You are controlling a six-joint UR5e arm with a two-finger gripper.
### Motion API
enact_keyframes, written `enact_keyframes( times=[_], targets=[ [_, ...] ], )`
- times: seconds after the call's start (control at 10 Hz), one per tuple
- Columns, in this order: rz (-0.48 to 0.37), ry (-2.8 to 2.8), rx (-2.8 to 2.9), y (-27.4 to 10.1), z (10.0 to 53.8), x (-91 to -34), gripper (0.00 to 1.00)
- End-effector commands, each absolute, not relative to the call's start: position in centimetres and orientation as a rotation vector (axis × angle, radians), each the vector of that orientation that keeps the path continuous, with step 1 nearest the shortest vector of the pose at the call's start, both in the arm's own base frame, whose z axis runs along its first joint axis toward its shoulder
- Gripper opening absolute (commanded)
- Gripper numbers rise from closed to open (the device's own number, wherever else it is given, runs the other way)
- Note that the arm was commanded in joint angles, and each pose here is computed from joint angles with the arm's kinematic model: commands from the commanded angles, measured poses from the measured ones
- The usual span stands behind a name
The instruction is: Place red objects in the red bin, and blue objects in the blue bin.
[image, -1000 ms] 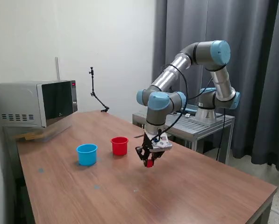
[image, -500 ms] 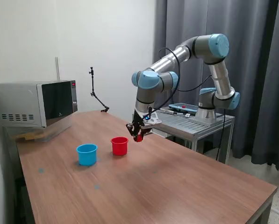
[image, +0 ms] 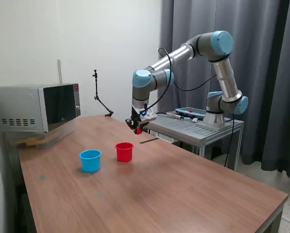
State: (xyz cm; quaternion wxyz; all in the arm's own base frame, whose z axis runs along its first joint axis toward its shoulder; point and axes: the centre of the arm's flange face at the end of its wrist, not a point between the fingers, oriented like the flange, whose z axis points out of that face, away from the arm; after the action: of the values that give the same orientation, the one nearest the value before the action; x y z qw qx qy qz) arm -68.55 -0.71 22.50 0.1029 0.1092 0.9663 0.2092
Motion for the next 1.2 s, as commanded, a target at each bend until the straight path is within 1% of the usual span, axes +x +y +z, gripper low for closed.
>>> enact_keyframes(
  times=[0.0,0.3,0.4,0.7,1.1],
  targets=[
    [0.619,2.838,0.306,1.6,22.7,-68.4,0.0],
    [0.596,2.841,0.208,3.4,23.0,-69.2,0.0],
    [0.59,2.825,0.209,3.9,21.8,-69.4,0.0],
    [0.584,2.83,0.166,4.1,20.5,-71.5,0.0],
    [0.581,2.859,0.108,4.0,21.8,-72.5,0.0]
  ],
)
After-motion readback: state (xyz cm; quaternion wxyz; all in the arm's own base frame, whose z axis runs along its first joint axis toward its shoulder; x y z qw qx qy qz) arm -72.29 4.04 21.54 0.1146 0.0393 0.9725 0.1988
